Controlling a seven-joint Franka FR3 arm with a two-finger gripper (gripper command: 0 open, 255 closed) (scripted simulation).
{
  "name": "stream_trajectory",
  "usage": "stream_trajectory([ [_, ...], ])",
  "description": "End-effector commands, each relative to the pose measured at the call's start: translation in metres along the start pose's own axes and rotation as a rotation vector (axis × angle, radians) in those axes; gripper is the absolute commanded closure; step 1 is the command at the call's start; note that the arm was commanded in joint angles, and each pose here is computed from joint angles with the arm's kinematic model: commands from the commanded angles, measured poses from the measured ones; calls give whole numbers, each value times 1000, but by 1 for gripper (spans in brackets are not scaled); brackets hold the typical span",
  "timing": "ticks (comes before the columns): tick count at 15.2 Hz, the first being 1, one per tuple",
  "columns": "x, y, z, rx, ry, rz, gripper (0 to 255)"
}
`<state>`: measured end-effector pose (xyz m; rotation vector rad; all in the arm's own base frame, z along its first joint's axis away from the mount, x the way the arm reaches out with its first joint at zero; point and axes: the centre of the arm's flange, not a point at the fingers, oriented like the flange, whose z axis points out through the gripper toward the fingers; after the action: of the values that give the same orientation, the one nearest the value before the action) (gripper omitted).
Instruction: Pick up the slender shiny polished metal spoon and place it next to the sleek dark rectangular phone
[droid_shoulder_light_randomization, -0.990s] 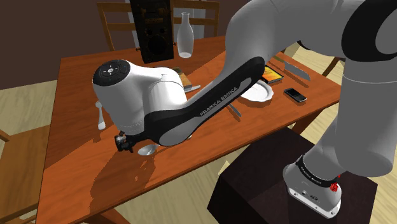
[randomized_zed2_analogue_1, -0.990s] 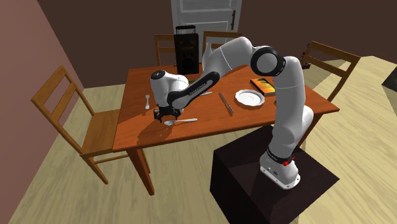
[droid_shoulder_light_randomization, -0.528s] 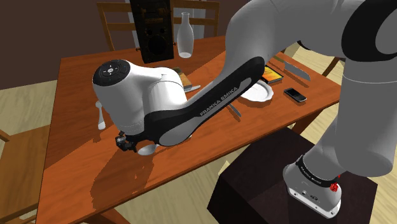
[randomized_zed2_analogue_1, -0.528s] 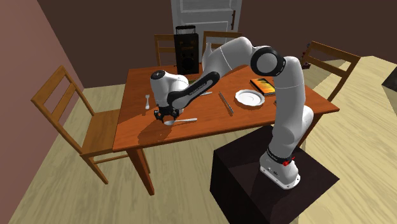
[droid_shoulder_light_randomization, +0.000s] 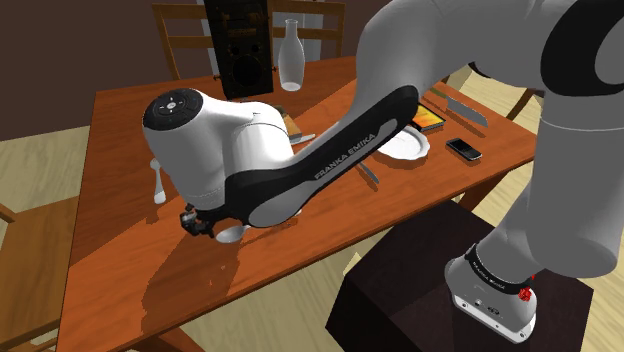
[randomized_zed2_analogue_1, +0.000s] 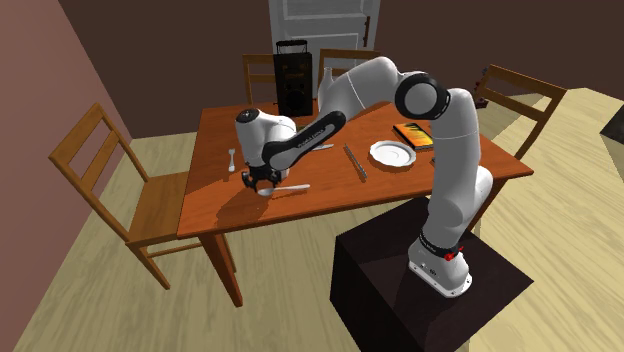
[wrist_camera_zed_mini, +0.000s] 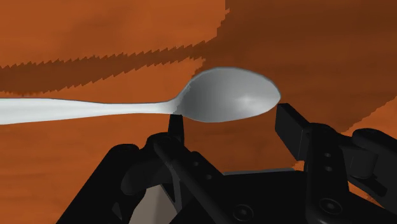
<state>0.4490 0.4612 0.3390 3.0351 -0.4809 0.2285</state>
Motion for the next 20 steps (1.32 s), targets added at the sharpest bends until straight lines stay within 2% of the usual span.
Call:
stream_trajectory([
  [1,2,1,-9,0,0,0,255],
  [15,13,3,-78,0,0,0,255],
  [20,8,69,-77,0,0,0,255],
])
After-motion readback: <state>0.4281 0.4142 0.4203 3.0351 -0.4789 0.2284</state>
